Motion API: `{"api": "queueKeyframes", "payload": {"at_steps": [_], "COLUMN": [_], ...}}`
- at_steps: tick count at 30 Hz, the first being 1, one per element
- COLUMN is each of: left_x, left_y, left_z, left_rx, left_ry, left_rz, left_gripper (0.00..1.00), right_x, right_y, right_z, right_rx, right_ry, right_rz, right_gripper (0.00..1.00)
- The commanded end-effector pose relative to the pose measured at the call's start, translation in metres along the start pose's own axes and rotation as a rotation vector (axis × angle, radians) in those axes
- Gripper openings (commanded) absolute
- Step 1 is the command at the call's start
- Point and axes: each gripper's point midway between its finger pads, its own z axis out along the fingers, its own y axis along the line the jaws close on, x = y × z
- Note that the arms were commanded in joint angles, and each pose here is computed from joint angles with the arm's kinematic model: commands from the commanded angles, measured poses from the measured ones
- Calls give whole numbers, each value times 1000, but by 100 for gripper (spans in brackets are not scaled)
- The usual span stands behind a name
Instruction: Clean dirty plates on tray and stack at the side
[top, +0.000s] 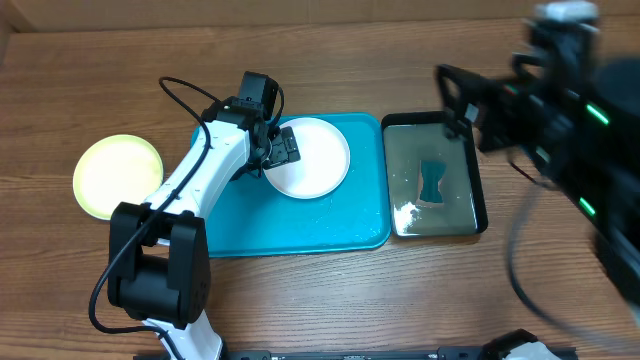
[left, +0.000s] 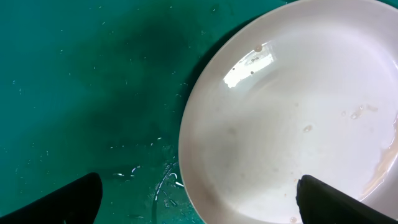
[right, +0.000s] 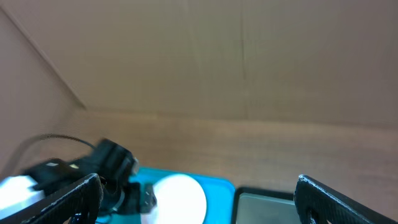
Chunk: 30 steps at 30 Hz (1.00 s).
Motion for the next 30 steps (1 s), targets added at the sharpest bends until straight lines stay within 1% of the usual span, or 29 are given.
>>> {"api": "queueKeyframes", "payload": {"at_steps": [1, 2, 5, 8, 12, 16, 21, 24, 30], "left_x": [2, 2, 2, 2, 2, 2, 2, 2, 2], "left_y": [3, 3, 3, 3, 3, 3, 3, 3, 3], "left_z": [4, 4, 4, 4, 4, 4, 4, 4, 4], "left_rx": [-14, -14, -14, -14, -14, -14, -14, -14, -14], "left_ry": [5, 5, 5, 5, 5, 5, 5, 5, 5], "left_rz": [22, 22, 22, 22, 22, 22, 22, 22, 22], "left_gripper": [100, 100, 100, 100, 100, 100, 100, 100, 100], "right_x": [-13, -11, -17, -14, 6, 28, 50, 61, 76], "right_y": [-4, -5, -13, -22, -34, -46, -58, -59, -50], "right_z": [-53, -66, -110, -145, -168, -172, -160, -150, -136], "right_rx": [7, 9, 30, 65, 123, 178, 194, 154, 9], "right_ry": [-101, -112, -206, -275, -312, -357, -465, -573, -836], "right_rz": [0, 1, 12, 23, 40, 48, 39, 13, -77], "right_gripper": [100, 100, 100, 100, 100, 100, 100, 100, 100]}}
